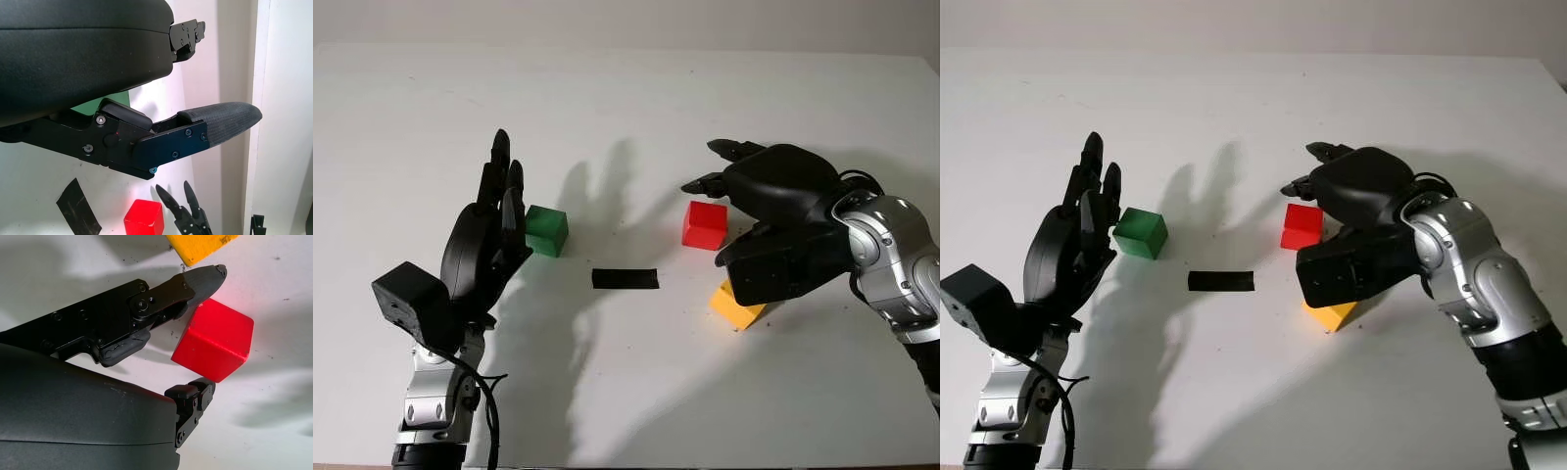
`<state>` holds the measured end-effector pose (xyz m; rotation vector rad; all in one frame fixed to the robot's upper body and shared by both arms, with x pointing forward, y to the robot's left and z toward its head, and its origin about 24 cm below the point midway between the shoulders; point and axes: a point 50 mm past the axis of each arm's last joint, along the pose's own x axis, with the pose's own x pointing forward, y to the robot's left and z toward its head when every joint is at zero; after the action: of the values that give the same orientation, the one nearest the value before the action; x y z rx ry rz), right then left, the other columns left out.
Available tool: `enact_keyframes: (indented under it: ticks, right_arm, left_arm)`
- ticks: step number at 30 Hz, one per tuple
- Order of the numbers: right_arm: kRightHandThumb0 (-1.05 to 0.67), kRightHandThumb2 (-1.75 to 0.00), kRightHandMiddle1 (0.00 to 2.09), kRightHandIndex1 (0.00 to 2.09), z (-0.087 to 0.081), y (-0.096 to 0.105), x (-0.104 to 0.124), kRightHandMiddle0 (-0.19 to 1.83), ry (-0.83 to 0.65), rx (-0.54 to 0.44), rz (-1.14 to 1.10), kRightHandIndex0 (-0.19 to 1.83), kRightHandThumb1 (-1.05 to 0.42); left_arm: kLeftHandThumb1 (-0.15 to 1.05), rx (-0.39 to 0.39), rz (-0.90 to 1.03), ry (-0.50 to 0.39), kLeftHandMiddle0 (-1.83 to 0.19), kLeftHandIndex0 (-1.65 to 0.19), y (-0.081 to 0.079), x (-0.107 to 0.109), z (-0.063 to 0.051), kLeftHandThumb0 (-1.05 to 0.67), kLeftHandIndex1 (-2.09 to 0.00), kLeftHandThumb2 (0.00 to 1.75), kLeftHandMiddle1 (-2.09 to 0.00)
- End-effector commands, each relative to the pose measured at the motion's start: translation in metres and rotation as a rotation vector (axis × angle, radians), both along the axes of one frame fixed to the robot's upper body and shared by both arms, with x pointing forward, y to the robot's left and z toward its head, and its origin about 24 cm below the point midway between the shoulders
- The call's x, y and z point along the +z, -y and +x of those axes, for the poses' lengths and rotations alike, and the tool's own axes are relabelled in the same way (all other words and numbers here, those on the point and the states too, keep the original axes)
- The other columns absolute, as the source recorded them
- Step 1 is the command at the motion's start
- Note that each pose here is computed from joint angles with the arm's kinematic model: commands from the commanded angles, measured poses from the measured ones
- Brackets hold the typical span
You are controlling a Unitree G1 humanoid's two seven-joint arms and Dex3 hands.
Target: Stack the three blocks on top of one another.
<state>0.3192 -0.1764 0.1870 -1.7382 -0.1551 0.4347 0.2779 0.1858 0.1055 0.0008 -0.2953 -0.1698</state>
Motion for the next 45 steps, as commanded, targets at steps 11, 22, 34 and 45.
enact_keyframes:
  ticks: [11, 22, 34, 45]
  right_arm:
    - [-0.75, -0.06, 0.16, 0.08, 0.009, 0.004, -0.011, 0.52, 0.076, 0.008, 0.005, 0.09, -1.0]
    - [-0.75, -0.06, 0.25, 0.08, 0.01, 0.002, -0.009, 0.54, 0.065, 0.02, 0.059, 0.14, -1.03]
    - [-0.71, -0.05, 0.94, 0.09, 0.011, 0.001, -0.012, 0.34, 0.055, 0.031, 0.049, 0.28, -1.03]
    - [-0.44, -0.05, 1.25, 0.11, 0.014, 0.003, -0.01, 0.48, 0.149, 0.114, 0.117, 0.47, -0.97]
  left_arm:
    - [1.05, -0.006, 0.017, 0.023, 0.19, 0.19, 0.001, 0.003, -0.001, -0.83, 0.0, 0.74, 0.0]
    - [1.05, -0.009, 0.013, 0.022, 0.19, 0.19, 0.002, 0.002, -0.001, -0.81, 0.0, 0.74, 0.0]
    - [1.05, -0.013, 0.022, 0.029, 0.19, 0.19, 0.001, 0.002, -0.002, -0.81, 0.0, 0.74, 0.0]
    - [1.05, -0.009, 0.019, 0.028, 0.19, 0.19, 0.001, 0.001, -0.003, -0.8, 0.0, 0.73, 0.0]
